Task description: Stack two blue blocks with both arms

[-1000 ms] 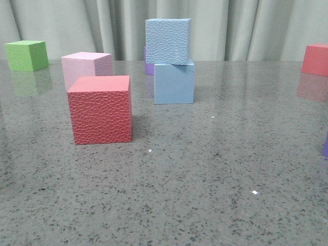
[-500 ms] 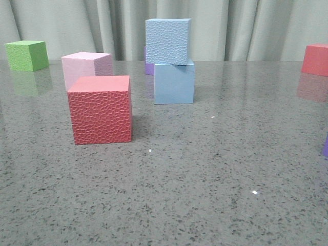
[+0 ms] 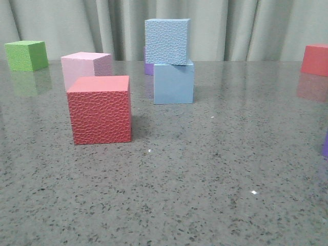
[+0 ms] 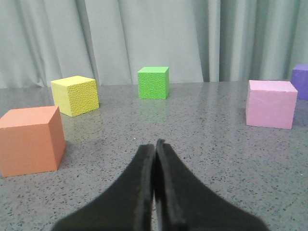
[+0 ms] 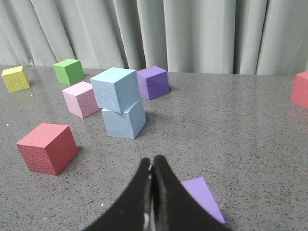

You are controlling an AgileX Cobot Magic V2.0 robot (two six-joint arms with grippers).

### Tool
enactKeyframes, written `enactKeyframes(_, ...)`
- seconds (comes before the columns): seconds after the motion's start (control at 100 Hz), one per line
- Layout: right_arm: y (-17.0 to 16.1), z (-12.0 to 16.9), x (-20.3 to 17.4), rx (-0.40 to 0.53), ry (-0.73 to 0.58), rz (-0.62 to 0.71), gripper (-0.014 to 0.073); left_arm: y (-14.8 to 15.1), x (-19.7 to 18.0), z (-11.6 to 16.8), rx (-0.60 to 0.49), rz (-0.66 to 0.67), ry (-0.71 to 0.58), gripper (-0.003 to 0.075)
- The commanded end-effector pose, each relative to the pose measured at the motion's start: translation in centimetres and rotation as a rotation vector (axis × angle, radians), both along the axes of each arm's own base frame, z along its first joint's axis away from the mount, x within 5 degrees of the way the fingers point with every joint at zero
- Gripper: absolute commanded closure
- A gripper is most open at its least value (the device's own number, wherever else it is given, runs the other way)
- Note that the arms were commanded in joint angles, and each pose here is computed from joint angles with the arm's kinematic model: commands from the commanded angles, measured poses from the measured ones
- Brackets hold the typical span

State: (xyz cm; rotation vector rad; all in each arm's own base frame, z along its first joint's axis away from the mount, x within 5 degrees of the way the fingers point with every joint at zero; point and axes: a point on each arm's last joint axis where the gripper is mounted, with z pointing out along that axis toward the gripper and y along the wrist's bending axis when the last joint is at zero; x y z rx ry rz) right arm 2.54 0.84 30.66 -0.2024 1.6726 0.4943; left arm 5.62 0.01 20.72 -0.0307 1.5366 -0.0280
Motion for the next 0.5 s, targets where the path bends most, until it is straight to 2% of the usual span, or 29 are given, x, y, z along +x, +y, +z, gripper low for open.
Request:
enactKeyframes(0.0, -0.03, 1.45, -0.01, 0.018, -0.095, -0.003, 0.0716, 0.03, -0.22, 0.01, -0.024, 0.002, -0.08, 0.0739)
enactKeyframes(0.49, -0.03, 1.45, -0.01, 0.018, -0.095, -0.003, 0.0716, 0.02, -0.2, -0.18, -0.024, 0.001, -0.059, 0.0739)
